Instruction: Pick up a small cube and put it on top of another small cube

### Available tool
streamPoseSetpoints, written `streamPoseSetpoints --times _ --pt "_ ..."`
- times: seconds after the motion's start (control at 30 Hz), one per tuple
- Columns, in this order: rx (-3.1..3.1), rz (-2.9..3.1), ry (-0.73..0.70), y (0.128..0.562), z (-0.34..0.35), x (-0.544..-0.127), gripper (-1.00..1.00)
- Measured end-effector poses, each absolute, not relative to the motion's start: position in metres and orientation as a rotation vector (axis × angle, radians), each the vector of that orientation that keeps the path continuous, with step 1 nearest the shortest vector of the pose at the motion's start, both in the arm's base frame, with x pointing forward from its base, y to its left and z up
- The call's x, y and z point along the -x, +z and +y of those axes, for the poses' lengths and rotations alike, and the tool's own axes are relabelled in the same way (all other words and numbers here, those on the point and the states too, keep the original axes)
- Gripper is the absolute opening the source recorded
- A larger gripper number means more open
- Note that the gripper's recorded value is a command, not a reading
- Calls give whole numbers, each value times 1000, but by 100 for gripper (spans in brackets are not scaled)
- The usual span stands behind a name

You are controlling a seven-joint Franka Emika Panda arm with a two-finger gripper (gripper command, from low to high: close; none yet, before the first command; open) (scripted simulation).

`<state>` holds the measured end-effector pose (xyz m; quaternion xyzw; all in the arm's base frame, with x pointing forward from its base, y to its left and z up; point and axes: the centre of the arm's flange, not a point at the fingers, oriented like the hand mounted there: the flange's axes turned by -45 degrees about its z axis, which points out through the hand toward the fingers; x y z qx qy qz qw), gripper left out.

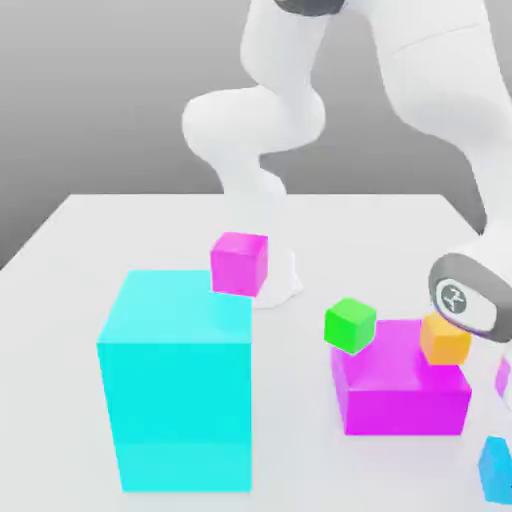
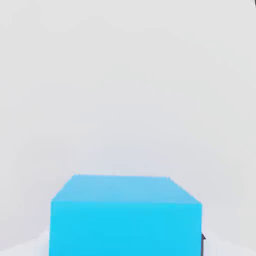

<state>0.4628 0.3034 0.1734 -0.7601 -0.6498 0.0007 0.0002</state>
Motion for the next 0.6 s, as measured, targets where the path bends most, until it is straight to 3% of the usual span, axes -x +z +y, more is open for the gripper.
streamPoseSetpoints --times 0.37,0.6 --pt "2709 -1568 0 315 187 -478 -100" --pt "2884 -1208 -1 388 108 -452 -100"
